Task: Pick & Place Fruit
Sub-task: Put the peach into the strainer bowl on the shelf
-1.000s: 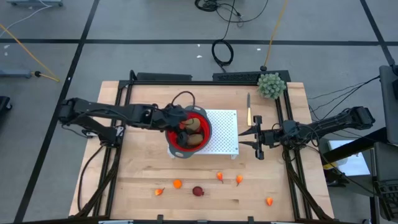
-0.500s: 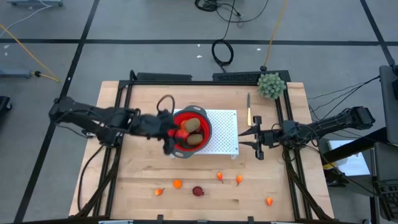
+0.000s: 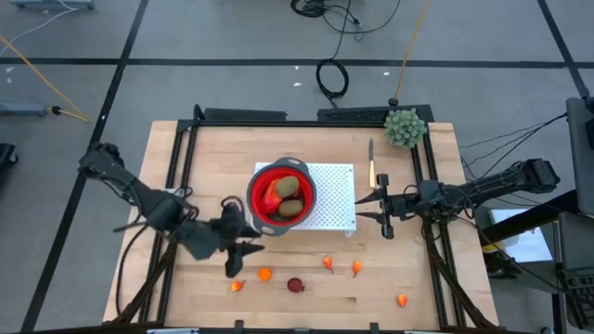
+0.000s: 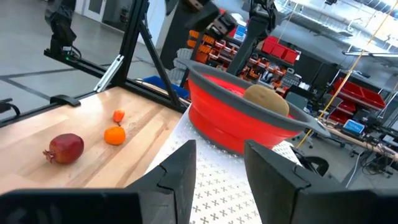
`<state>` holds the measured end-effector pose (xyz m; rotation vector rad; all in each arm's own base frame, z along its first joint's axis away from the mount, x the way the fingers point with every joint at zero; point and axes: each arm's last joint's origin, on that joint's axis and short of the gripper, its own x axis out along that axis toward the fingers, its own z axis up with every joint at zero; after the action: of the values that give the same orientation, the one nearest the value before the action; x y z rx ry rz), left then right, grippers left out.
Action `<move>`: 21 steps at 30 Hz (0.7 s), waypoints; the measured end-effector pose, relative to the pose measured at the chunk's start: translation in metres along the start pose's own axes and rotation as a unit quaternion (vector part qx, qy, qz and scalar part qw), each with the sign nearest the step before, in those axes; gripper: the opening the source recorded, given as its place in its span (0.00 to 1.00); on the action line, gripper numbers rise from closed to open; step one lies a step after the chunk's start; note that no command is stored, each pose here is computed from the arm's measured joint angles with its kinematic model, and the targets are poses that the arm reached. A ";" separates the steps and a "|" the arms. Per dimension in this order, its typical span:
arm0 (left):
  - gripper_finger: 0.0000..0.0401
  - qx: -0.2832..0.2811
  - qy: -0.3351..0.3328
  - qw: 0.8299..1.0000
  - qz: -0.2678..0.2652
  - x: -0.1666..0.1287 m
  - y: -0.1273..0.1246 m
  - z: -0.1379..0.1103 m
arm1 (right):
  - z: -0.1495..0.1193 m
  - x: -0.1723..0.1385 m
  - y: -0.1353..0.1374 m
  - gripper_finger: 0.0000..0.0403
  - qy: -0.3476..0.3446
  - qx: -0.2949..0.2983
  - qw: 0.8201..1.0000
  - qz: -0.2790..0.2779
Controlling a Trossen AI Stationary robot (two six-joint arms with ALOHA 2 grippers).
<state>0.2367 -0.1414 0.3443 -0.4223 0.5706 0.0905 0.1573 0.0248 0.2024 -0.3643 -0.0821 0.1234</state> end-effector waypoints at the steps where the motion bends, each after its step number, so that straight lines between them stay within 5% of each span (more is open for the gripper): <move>1: 0.38 0.005 0.000 1.000 0.002 0.000 -0.003 -0.003 | 0.000 0.000 0.000 0.32 0.000 0.002 1.000 0.000; 9: 0.23 0.065 0.024 0.997 0.023 0.009 -0.021 -0.033 | 0.000 0.000 0.000 0.32 0.000 0.006 1.000 0.000; 21: 0.01 -0.038 0.157 0.985 0.062 0.040 -0.028 -0.076 | 0.000 0.000 0.000 0.32 0.002 0.009 1.000 0.001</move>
<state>0.2376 -0.1994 0.2753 -0.4794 0.9057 0.1681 0.1573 0.0248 0.2021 -0.3462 -0.0776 0.1251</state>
